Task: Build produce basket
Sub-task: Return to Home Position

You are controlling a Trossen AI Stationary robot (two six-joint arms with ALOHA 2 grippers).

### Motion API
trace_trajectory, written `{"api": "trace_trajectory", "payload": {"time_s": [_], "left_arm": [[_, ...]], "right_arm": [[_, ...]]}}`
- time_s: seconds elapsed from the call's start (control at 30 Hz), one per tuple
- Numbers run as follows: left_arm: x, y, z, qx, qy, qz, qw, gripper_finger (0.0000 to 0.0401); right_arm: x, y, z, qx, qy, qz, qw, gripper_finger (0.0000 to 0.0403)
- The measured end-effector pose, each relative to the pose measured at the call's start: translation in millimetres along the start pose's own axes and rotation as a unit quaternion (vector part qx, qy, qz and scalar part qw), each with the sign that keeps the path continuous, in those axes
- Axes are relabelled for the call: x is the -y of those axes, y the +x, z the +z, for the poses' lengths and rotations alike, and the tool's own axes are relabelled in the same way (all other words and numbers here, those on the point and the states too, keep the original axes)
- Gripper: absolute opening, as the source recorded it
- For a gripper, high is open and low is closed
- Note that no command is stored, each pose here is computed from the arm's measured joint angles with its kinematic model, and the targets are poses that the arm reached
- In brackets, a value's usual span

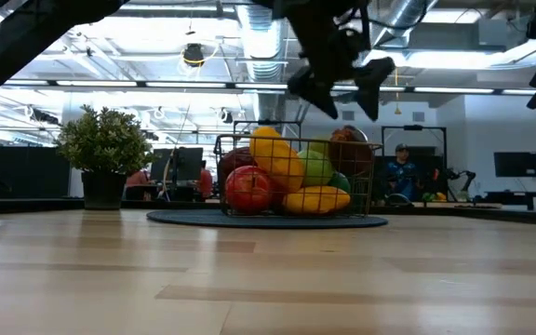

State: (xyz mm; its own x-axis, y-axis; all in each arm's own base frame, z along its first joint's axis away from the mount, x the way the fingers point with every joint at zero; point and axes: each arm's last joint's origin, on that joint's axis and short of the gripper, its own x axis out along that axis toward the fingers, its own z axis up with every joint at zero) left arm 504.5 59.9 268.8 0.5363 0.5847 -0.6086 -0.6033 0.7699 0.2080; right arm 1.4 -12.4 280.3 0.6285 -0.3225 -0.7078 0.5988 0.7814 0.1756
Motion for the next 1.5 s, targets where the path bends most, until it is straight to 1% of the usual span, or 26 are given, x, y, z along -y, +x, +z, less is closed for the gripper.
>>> {"api": "trace_trajectory", "payload": {"time_s": [0.07, 0.23, 0.3, 0.37, 0.47, 0.57, 0.63, 0.7, 0.77, 0.87, 0.93, 0.97, 1.0, 1.03, 1.07, 1.1, 1.13, 1.17, 1.2, 1.23, 1.3, 1.37, 1.43, 1.5], "left_arm": [[-1, -10, 7, 0.001, 0.012, -0.005, 1.0, 0.0392], [-1, -42, 28, 0.015, 0.02, -0.019, 0.999, 0.0392], [-3, -62, 33, 0.036, 0.021, -0.033, 0.999, 0.0392], [-4, -91, 40, 0.062, 0.014, -0.043, 0.997, 0.0392], [-15, -140, 49, 0.1, -0.001, -0.024, 0.995, 0.0392], [-24, -187, 52, 0.132, 0.005, 0.013, 0.991, 0.0392], [-30, -210, 49, 0.14, 0.013, 0.04, 0.989, 0.0392], [-39, -231, 44, 0.14, -0.005, 0.056, 0.989, 0.0392], [-53, -247, 40, 0.137, -0.038, 0.072, 0.987, 0.0392], [-72, -263, 25, 0.117, -0.035, 0.138, 0.983, 0.0392], [-79, -271, 10, 0.109, -0.029, 0.196, 0.974, 0.0392], [-80, -274, 3, 0.116, -0.042, 0.215, 0.969, 0.0392], [-77, -274, 1, 0.137, -0.065, 0.224, 0.963, 0.0392], [-76, -276, -4, 0.142, -0.049, 0.228, 0.962, 0.0392], [-78, -281, -12, 0.137, -0.018, 0.224, 0.965, 0.0392], [-77, -284, -19, 0.144, -0.009, 0.226, 0.963, 0.0392], [-83, -285, -25, 0.151, -0.019, 0.232, 0.961, 0.0392], [-91, -286, -37, 0.144, -0.021, 0.234, 0.961, 0.0392], [-96, -286, -51, 0.134, -0.035, 0.226, 0.964, 0.0392], [-99, -283, -63, 0.133, -0.06, 0.219, 0.965, 0.0392], [-112, -282, -95, 0.12, -0.084, 0.207, 0.967, 0.0392], [-127, -284, -123, 0.126, -0.146, 0.179, 0.965, 0.0392], [-140, -284, -153, 0.115, -0.187, 0.143, 0.965, 0.0392], [-146, -281, -174, 0.122, -0.235, 0.091, 0.96, 0.0392]], "right_arm": [[0, 0, 0, 0.0, 0.0, 0.0, 1.0, 0.0385], [0, 0, 0, 0.0, 0.0, 0.0, 1.0, 0.0385], [0, 0, 0, 0.0, 0.0, 0.0, 1.0, 0.0385], [0, 0, 0, 0.0, 0.001, 0.0, 1.0, 0.0385], [0, 0, 0, -0.001, 0.0, -0.001, 1.0, 0.0385], [0, 0, 0, -0.001, 0.002, 0.0, 1.0, 0.0385], [0, 0, 1, 0.004, 0.004, 0.001, 1.0, 0.0385], [-2, 0, 3, 0.022, -0.001, 0.0, 1.0, 0.0385], [-5, -1, 9, 0.057, -0.009, 0.007, 0.998, 0.0385], [-12, -3, 20, 0.117, -0.015, 0.031, 0.992, 0.0385], [-17, -5, 26, 0.152, -0.031, 0.05, 0.987, 0.0385], [-19, -7, 29, 0.167, -0.04, 0.057, 0.984, 0.0385], [-21, -8, 32, 0.18, -0.046, 0.063, 0.981, 0.0386], [-21, -9, 34, 0.192, -0.047, 0.067, 0.978, 0.0385], [-21, -11, 35, 0.208, -0.043, 0.069, 0.975, 0.0385], [-21, -13, 37, 0.222, -0.039, 0.067, 0.972, 0.0385], [-21, -14, 38, 0.233, -0.035, 0.062, 0.97, 0.0386], [-20, -15, 38, 0.24, -0.034, 0.061, 0.968, 0.0385], [-18, -15, 37, 0.24, -0.037, 0.06, 0.968, 0.0385], [-17, -16, 36, 0.241, -0.036, 0.061, 0.968, 0.0385], [-13, -18, 34, 0.247, -0.029, 0.064, 0.966, 0.0385], [-11, -19, 32, 0.247, -0.021, 0.067, 0.967, 0.0385], [-10, -18, 30, 0.254, -0.013, 0.075, 0.964, 0.0385], [-10, -17, 30, 0.267, -0.005, 0.085, 0.96, 0.0385]]}}
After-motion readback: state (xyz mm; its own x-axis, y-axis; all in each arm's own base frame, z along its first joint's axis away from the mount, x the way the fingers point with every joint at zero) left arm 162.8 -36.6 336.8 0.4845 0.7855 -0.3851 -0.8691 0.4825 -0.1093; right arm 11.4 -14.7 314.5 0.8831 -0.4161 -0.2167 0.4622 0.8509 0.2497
